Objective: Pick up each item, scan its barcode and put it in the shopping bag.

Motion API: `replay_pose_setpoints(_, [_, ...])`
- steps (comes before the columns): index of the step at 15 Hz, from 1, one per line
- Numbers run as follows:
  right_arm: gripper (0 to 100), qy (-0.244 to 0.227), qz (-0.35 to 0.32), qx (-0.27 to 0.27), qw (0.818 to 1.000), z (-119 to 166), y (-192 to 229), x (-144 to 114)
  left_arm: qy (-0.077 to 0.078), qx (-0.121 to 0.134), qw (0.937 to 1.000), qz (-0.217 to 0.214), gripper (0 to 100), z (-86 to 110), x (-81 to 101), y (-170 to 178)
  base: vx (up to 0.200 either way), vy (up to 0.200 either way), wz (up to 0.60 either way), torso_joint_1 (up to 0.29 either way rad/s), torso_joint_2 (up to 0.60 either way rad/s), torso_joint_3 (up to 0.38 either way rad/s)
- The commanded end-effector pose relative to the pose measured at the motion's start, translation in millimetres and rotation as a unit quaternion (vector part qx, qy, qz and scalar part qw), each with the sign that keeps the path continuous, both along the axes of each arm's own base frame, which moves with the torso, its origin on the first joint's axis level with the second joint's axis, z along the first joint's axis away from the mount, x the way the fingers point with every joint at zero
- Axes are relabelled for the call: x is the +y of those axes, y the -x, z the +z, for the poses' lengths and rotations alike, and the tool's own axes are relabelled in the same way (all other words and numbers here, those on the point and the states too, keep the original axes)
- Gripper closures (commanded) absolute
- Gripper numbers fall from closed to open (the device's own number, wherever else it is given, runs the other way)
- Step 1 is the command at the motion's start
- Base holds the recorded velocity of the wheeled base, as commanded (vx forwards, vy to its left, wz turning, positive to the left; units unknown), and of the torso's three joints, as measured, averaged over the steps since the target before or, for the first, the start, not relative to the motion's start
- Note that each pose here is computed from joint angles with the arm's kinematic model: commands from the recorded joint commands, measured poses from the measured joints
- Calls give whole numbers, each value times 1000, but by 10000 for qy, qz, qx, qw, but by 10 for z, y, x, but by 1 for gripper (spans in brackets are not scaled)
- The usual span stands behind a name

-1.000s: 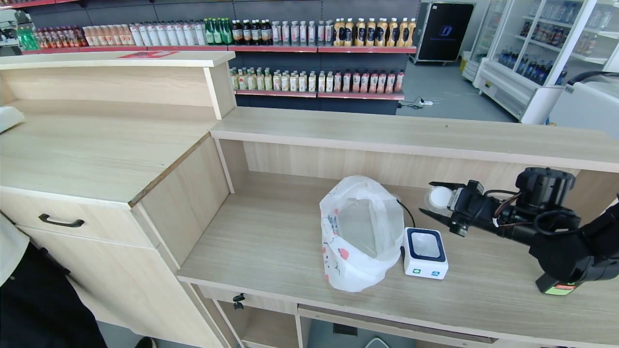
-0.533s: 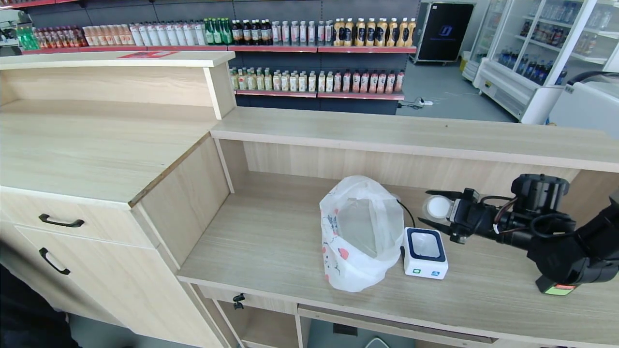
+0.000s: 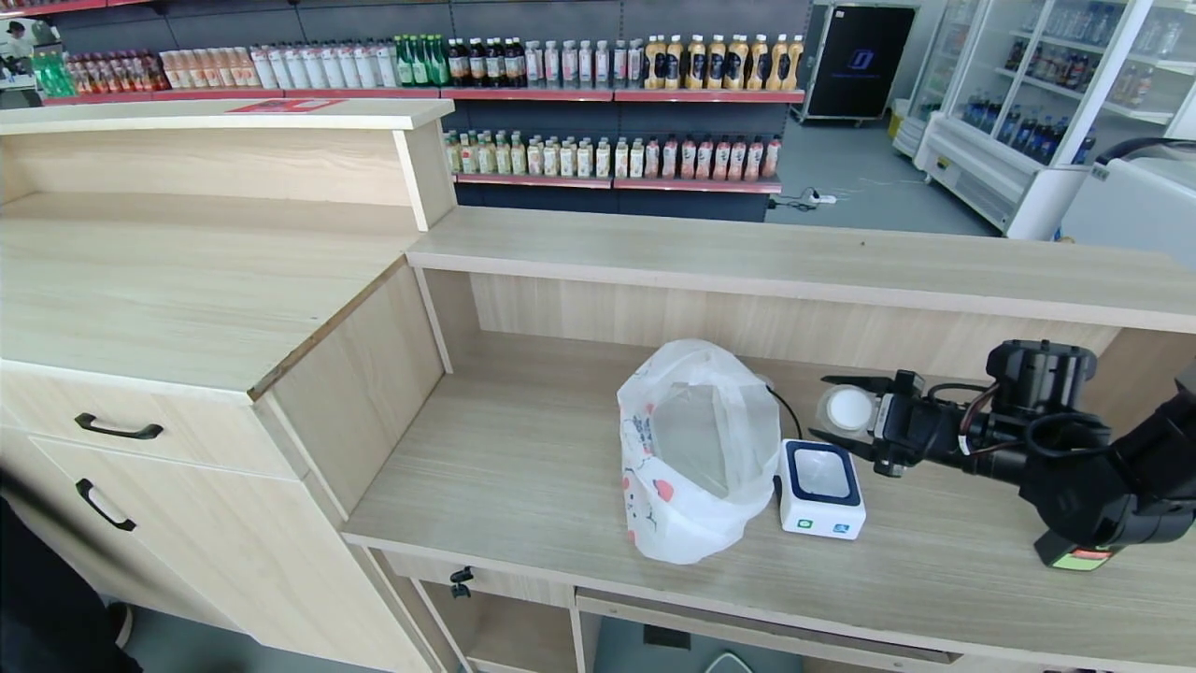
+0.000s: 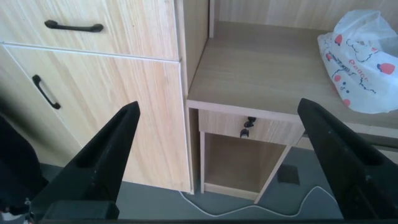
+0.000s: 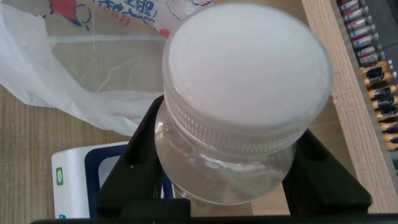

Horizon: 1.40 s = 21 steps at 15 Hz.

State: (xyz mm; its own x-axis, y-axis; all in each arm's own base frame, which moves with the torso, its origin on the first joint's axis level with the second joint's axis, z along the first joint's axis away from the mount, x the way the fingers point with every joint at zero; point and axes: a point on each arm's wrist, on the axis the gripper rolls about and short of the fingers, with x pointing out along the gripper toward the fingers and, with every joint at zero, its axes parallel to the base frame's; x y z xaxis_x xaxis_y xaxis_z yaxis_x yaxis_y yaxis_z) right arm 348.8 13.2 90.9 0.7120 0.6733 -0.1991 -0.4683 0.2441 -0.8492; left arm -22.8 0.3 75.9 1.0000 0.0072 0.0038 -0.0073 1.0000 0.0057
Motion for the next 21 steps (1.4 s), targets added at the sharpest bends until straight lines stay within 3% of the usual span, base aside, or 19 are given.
replay_pose_setpoints(1, [100,-6,19,3,10000,-11,-17,-1,-2,-4,10000,2,0,0,0,0,0,0,0,0,0,0])
replay_pose_setpoints(11, [100,-35,19,52,10000,-27,-42,-1,-2,-4,10000,2,0,0,0,0,0,0,0,0,0,0])
replay_pose_setpoints(13, [100,-56,5,149,9999,40,-4,-1,-2,-4,10000,2,0,0,0,0,0,0,0,0,0,0])
replay_pose_setpoints(15, [100,-360,-231,502,9978,352,173,-82,-2,-4,10000,2,0,0,0,0,0,0,0,0,0,0])
replay_pose_setpoints(17, [100,-1020,-870,1063,9853,670,407,-233,-2,-4,10000,2,0,0,0,0,0,0,0,0,0,0])
replay_pose_setpoints(19, [100,-1801,-1904,1479,9536,876,595,-459,-2,-4,10000,2,0,0,0,0,0,0,0,0,0,0])
replay_pose_setpoints(21, [100,-2693,-2725,1738,9072,1016,726,-604,-2,-4,10000,2,0,0,0,0,0,0,0,0,0,0])
